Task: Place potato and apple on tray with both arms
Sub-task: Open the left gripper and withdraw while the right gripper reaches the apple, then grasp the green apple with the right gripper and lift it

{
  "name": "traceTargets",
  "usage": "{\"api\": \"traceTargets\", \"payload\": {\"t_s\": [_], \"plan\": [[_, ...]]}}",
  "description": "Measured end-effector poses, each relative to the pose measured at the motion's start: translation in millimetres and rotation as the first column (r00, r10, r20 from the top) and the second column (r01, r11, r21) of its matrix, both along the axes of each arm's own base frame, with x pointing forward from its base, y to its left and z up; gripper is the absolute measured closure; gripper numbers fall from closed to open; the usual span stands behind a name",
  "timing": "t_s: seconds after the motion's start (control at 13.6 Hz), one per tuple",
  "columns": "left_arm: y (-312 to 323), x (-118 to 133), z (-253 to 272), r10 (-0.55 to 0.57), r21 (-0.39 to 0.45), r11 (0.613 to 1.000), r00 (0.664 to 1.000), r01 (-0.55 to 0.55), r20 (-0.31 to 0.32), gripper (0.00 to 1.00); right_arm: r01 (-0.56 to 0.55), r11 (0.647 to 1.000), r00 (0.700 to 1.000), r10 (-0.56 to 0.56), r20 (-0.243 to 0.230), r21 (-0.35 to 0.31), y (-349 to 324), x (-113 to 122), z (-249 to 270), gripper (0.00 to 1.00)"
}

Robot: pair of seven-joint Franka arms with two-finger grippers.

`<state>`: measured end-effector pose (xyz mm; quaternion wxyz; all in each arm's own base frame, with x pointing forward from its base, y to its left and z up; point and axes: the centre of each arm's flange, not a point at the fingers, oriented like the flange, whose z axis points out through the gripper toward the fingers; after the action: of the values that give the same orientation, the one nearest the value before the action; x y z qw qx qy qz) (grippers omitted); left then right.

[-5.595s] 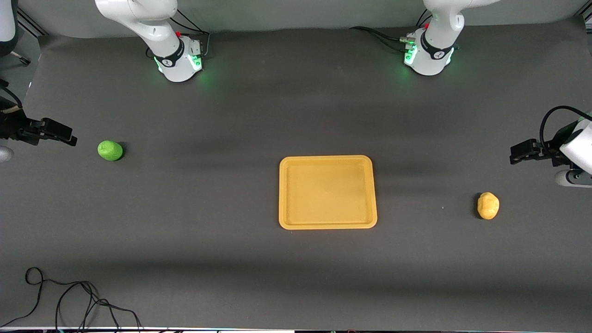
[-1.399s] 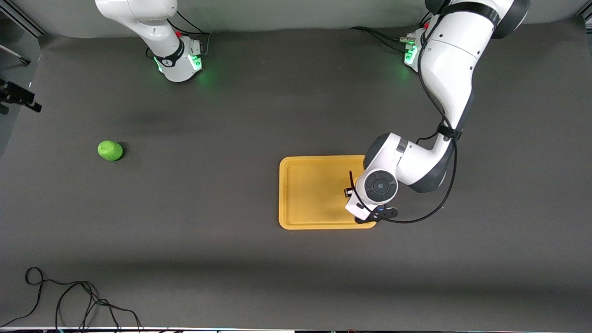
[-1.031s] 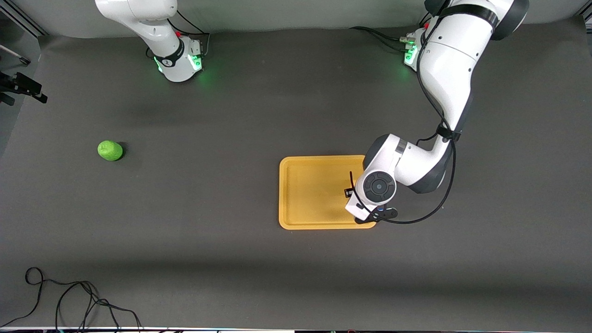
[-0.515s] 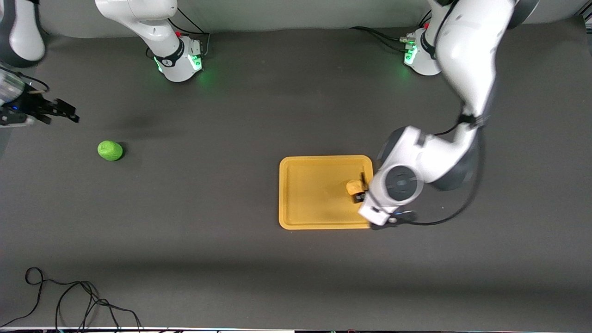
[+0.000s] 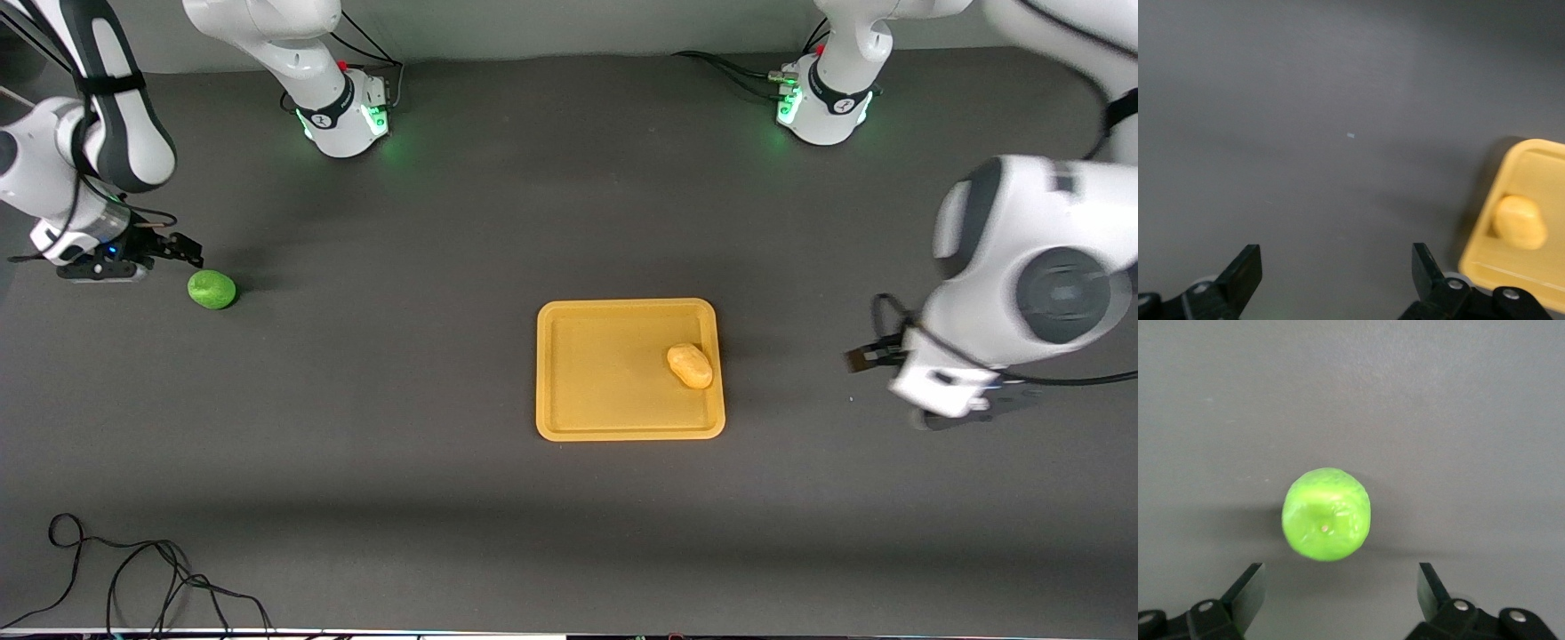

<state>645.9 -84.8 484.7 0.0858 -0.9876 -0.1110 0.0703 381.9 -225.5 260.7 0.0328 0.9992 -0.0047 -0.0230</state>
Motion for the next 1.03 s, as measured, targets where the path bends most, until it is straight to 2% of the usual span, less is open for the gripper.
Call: {"api": "traceTargets", "payload": {"t_s": [0.29,0.59,0.66,0.74,0.88,1.03], "plan": [[112,-13,39,-0.138,-0.042,0.990,0.990,0.137,-0.017,0.00,0.016,1.000,1.000,-0.016,-0.015,0.022,3,2,-49,0.00],[101,-37,59,-0.196,-0.057,0.979,0.980,0.195,-0.028,0.00,0.016,0.999,0.999,-0.015,-0.034,0.033,4,1,-68,0.00],[93,-43,58,-0.212,-0.079,0.975,0.977,0.210,-0.022,0.00,0.011,1.000,0.999,-0.010,-0.032,0.029,3,2,-69,0.07],[90,-48,58,-0.238,-0.099,0.967,0.971,0.235,-0.018,0.00,0.001,1.000,1.000,0.000,-0.027,0.026,2,4,-68,0.08],[91,-56,58,-0.287,-0.121,0.952,0.958,0.282,-0.022,0.00,-0.010,1.000,1.000,0.010,-0.010,0.020,-1,15,-60,0.26],[94,-61,50,-0.298,-0.130,0.948,0.954,0.292,-0.031,0.00,-0.022,0.999,1.000,0.022,-0.013,0.044,-4,41,-35,0.29]]}}
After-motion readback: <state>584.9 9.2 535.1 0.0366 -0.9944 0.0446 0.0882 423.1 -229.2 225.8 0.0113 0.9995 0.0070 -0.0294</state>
